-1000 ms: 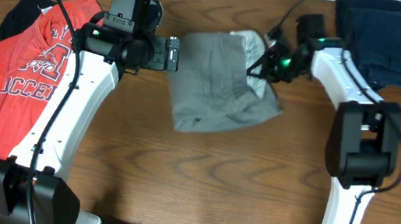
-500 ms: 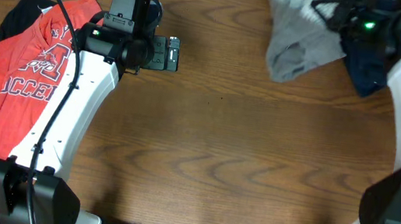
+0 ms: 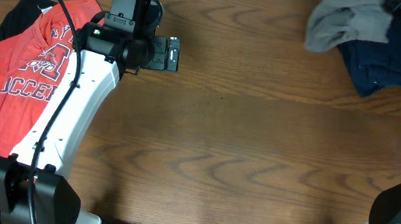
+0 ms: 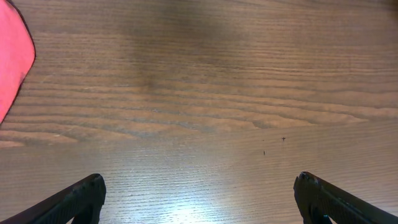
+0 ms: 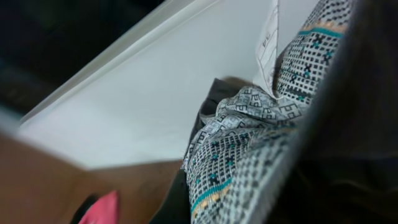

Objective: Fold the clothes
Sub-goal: 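Carry the folded shorts with the right gripper onto the navy garment top right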

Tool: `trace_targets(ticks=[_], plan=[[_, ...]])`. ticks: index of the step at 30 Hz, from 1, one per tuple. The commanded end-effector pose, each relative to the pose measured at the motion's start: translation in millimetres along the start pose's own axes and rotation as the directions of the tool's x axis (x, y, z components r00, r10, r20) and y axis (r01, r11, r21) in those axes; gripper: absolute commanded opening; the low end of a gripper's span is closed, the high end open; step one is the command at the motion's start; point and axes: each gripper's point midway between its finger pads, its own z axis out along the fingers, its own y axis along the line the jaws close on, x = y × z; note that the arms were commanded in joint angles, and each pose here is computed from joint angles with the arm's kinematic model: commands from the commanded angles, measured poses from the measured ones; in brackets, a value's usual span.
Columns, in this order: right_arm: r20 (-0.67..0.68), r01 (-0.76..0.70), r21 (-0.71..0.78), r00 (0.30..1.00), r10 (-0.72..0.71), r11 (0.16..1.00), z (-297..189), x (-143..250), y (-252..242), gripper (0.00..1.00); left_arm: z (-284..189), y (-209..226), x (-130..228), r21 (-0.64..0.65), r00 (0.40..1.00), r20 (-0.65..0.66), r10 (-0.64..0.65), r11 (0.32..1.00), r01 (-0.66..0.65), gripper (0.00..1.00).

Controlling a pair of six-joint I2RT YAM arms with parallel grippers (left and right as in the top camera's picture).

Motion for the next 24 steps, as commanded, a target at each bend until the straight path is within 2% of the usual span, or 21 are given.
trace_targets(ticks=[1,6,10,16,24], plan=[[0.162,0.025,0.105,0.986,-0.042,0.994,-22.4,-45.1,-2.0,0.01,2.7,3.6,-2.3,-0.015,1.0,0.0,0.006,1.0,-0.006,0.98],[0.275,0.039,0.167,0.958,-0.084,0.985,-29.7,-71.4,-9.2,0.01,2.9,3.6,-2.6,-0.015,1.0,0.001,0.006,1.0,-0.006,0.98],[0.339,-0.007,0.214,0.939,-0.067,0.977,-39.0,-85.5,-22.9,0.01,2.9,3.3,-4.2,-0.014,1.0,0.007,0.007,1.0,-0.007,0.98],[0.308,-0.063,0.263,0.951,-0.022,0.963,-60.3,-82.7,-44.5,0.01,2.9,3.1,-5.2,-0.013,1.0,0.011,0.007,1.0,-0.007,0.98],[0.331,-0.092,0.402,0.942,-0.051,0.911,-127.5,-95.0,-54.8,0.01,2.8,7.0,-5.7,-0.036,1.0,0.015,0.007,0.999,-0.006,0.98]])
